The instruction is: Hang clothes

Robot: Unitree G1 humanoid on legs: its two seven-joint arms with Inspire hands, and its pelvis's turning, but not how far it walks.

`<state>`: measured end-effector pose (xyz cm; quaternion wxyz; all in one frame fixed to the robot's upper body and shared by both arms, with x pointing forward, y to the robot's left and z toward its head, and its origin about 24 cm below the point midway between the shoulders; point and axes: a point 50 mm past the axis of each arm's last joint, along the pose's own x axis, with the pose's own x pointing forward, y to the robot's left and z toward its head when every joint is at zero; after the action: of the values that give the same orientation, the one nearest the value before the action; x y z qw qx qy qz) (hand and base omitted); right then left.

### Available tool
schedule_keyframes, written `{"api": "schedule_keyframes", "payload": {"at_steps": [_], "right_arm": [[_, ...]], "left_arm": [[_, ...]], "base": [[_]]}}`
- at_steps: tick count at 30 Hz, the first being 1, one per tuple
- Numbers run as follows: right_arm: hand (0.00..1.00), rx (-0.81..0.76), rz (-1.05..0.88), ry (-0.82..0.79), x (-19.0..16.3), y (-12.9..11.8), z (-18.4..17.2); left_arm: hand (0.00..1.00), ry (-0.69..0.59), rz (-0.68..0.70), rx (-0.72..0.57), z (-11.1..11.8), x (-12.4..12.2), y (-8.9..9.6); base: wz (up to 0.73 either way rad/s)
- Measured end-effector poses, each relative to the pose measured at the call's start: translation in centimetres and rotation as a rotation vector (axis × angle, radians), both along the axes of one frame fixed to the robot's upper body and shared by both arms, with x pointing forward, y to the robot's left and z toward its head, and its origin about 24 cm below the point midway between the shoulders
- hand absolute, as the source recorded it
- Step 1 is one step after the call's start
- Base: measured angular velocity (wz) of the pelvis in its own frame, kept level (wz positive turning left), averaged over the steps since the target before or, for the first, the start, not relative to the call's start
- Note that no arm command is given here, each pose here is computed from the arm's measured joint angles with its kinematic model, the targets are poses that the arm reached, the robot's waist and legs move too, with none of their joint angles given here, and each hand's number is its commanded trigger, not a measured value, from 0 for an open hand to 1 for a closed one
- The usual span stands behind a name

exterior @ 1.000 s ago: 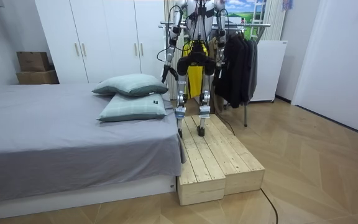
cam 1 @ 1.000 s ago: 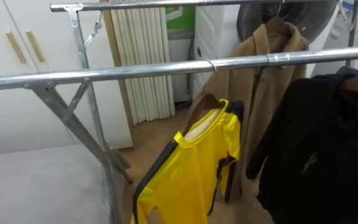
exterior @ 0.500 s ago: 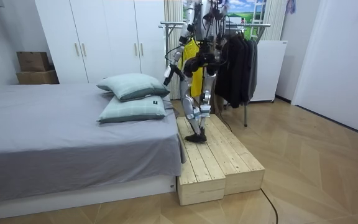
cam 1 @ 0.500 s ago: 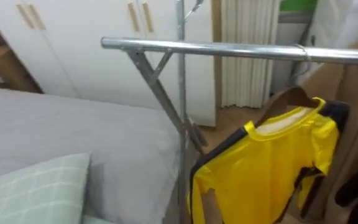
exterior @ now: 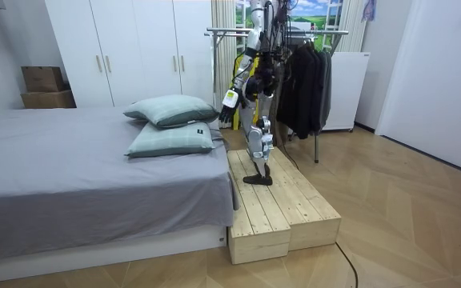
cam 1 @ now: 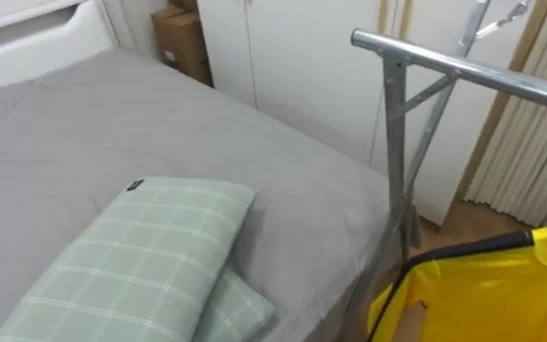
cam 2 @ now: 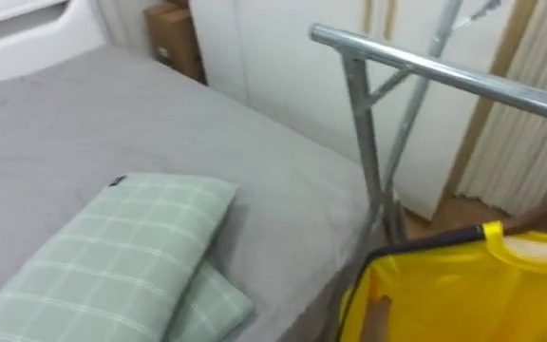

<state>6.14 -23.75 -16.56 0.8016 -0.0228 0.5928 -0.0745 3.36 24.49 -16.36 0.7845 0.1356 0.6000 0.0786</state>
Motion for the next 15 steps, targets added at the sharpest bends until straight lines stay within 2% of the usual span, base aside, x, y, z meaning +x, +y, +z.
{"api": "schedule_keyframes", "payload": {"at_steps": [6,8,12,15], "right_arm": [[0.00,-0.036,-0.019,0.020,-0.1,-0.2,0.0],[0.00,-0.048,-0.013,0.018,0.3,-0.4,0.1],[0.00,-0.051,0.010,-0.003,1.4,-0.4,0.3],[0.00,-0.053,0.033,-0.035,3.1,0.0,0.5]], "left_arm": [[0.00,-0.008,0.099,-0.023,-0.1,-0.7,-0.1],[0.00,0.016,0.113,-0.017,-0.2,-1.5,0.1],[0.00,0.062,0.128,-0.004,-0.2,-2.8,0.4],[0.00,0.096,0.134,0.004,-0.3,-3.7,0.2]], "base": [[1.15],[0.83],[0.68],[0.13]]}}
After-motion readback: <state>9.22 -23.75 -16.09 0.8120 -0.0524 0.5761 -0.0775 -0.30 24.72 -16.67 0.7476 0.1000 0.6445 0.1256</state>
